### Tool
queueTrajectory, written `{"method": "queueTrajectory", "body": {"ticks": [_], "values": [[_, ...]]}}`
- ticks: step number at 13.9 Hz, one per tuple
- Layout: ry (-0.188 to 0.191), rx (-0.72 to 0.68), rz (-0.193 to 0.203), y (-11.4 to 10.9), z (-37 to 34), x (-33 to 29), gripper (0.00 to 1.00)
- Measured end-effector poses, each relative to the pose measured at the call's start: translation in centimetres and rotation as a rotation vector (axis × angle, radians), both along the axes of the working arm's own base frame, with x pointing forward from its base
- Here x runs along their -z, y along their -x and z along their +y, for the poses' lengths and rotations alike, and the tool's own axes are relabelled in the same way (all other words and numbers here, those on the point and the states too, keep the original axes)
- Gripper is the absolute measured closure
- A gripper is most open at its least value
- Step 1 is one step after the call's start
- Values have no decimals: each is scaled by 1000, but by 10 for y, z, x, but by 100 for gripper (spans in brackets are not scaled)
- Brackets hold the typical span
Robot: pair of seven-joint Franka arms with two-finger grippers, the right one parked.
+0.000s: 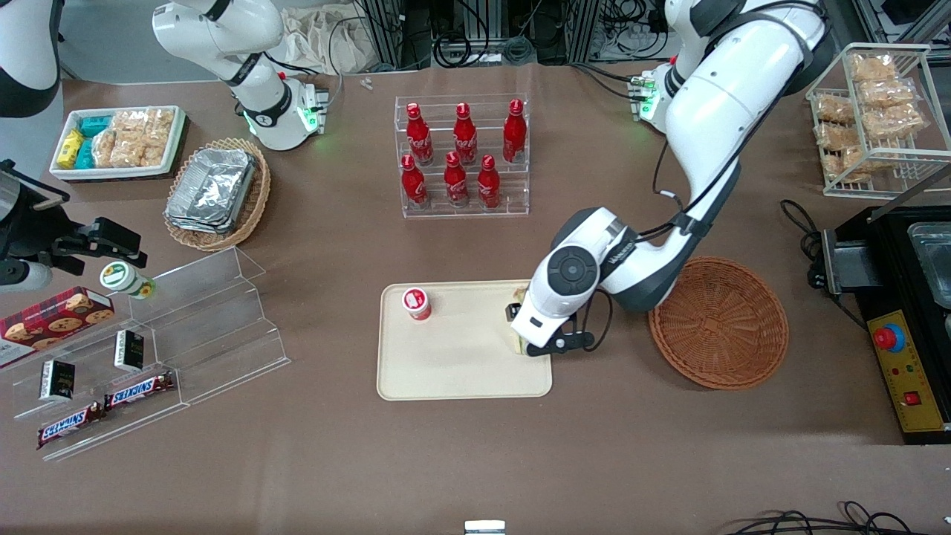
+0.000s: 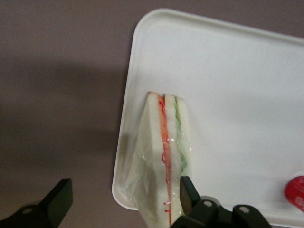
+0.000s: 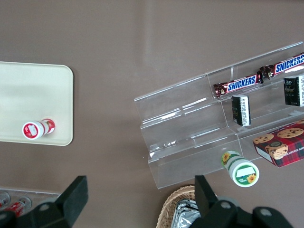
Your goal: Place sandwich from basket to tray
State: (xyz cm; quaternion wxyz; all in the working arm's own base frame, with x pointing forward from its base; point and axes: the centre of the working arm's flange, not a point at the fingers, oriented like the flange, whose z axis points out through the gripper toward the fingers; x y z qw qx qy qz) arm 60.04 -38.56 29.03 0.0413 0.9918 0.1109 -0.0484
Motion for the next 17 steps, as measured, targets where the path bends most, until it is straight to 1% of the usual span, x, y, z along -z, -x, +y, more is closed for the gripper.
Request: {"method": "queueTrajectory", "body": {"ticks": [1, 2, 3, 7, 9, 11, 12, 13, 15, 17], "values": [[16, -25, -16, -7, 9, -20, 0], [20, -45, -36, -13, 19, -41, 0], [10, -60, -49, -16, 32, -62, 0], [-60, -115, -68, -19, 80, -133, 0], [-103, -170, -66, -19, 120, -171, 0], [-120, -183, -54, -16, 162, -208, 0], [-114, -160, -37, -13, 184, -224, 0], [-97, -129, -18, -10, 209, -238, 0], [-76, -81, -12, -7, 260, -261, 0], [-78, -53, -8, -4, 291, -267, 0]]}}
